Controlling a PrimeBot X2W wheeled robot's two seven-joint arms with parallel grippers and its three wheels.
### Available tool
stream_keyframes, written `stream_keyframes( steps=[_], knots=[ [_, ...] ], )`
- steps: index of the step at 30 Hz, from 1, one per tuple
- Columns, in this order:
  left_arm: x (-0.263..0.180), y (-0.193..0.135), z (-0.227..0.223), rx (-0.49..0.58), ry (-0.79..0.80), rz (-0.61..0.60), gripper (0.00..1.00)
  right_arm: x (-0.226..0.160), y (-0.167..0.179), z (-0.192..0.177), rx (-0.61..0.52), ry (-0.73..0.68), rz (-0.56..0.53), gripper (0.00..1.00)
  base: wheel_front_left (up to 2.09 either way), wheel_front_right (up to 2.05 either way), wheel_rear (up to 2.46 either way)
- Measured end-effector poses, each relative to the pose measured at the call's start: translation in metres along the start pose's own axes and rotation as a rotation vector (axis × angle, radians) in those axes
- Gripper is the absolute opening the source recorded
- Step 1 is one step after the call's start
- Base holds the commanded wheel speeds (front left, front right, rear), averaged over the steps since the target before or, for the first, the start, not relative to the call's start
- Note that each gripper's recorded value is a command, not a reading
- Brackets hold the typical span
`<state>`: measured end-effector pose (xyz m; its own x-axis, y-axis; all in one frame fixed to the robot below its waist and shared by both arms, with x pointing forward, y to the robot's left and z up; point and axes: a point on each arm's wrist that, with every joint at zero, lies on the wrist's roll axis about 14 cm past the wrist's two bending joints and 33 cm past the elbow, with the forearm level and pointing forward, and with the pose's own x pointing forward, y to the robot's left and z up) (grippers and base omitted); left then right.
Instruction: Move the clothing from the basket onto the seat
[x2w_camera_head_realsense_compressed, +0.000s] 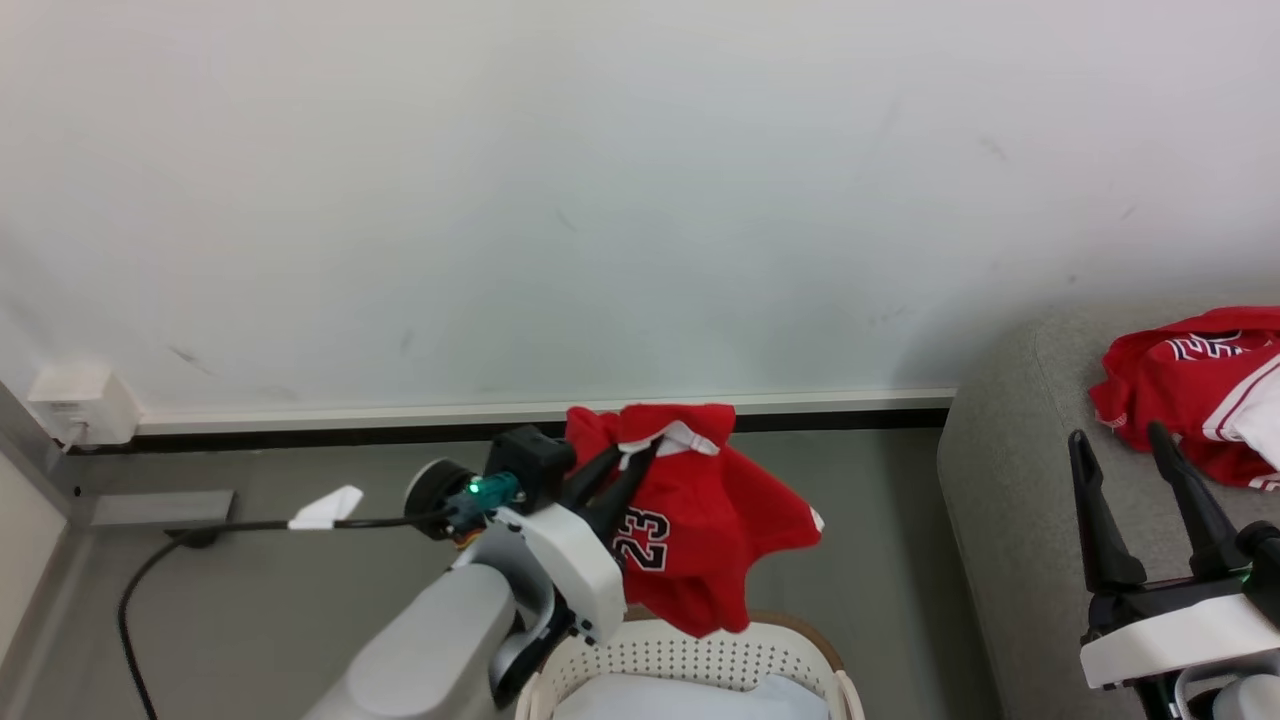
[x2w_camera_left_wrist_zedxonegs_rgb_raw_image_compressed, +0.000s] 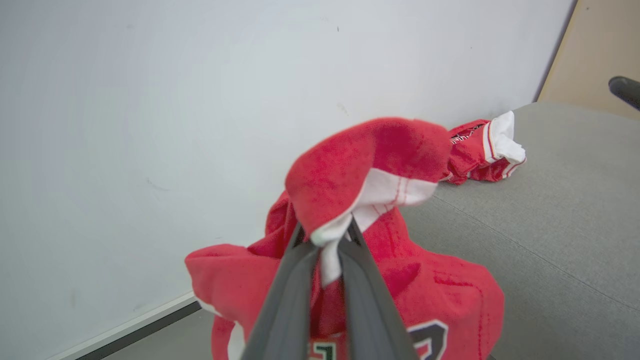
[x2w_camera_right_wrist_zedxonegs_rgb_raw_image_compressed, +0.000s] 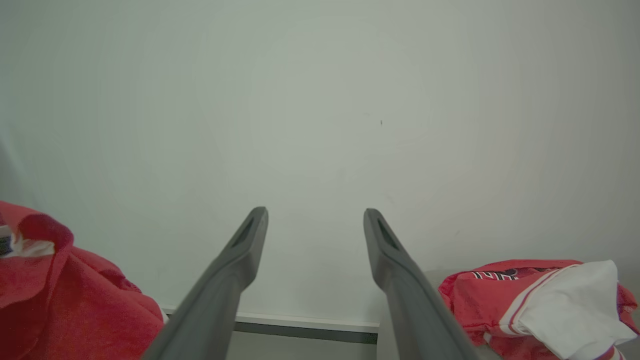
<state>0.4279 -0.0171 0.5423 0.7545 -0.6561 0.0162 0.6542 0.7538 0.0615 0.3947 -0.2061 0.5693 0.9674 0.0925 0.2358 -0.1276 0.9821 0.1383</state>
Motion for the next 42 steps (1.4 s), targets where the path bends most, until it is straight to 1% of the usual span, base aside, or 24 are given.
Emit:
stream_keyframes(
  steps=[3, 9, 16, 20, 26, 29, 32, 38, 42],
  knots=[
    [-0.005, 0.014, 0.022, 0.004, -0.06, 0.029, 0.0, -0.001, 0.009, -0.004, 0.012, 0.01, 0.02, 1.0, 0.0, 0.0, 0.0],
    [-0.007, 0.021, 0.057, 0.006, -0.133, 0.043, 0.0, -0.005, 0.021, -0.014, 0.032, 0.036, 0.043, 1.0, 0.0, 0.0, 0.0],
    [-0.013, 0.02, 0.066, 0.01, -0.14, 0.047, 0.0, -0.007, 0.034, -0.022, 0.034, 0.063, 0.083, 1.0, 0.0, 0.0, 0.0],
    [-0.015, 0.017, 0.072, 0.004, -0.151, 0.045, 0.0, -0.008, 0.049, -0.027, 0.046, 0.08, 0.13, 1.0, 0.0, 0.0, 0.0],
    [-0.017, 0.014, 0.08, 0.006, -0.168, 0.04, 0.0, -0.017, 0.098, -0.051, 0.09, 0.16, 0.27, 1.0, 0.0, 0.0, 0.0],
    [-0.018, 0.01, 0.082, 0.003, -0.173, 0.035, 0.0, -0.02, 0.135, -0.06, 0.132, 0.195, 0.366, 1.0, 0.0, 0.0, 0.0],
    [-0.018, 0.007, 0.083, -0.001, -0.175, 0.03, 0.0, -0.019, 0.167, -0.065, 0.136, 0.221, 0.466, 1.0, 0.0, 0.0, 0.0],
    [-0.022, -0.002, 0.082, -0.01, -0.173, 0.015, 0.0, -0.011, 0.202, -0.078, 0.12, 0.278, 0.573, 1.0, 0.0, 0.0, 0.0],
    [-0.026, -0.009, 0.083, -0.016, -0.173, 0.003, 0.0, -0.007, 0.214, -0.094, 0.096, 0.335, 0.606, 1.0, 0.0, 0.0, 0.0]
  ],
)
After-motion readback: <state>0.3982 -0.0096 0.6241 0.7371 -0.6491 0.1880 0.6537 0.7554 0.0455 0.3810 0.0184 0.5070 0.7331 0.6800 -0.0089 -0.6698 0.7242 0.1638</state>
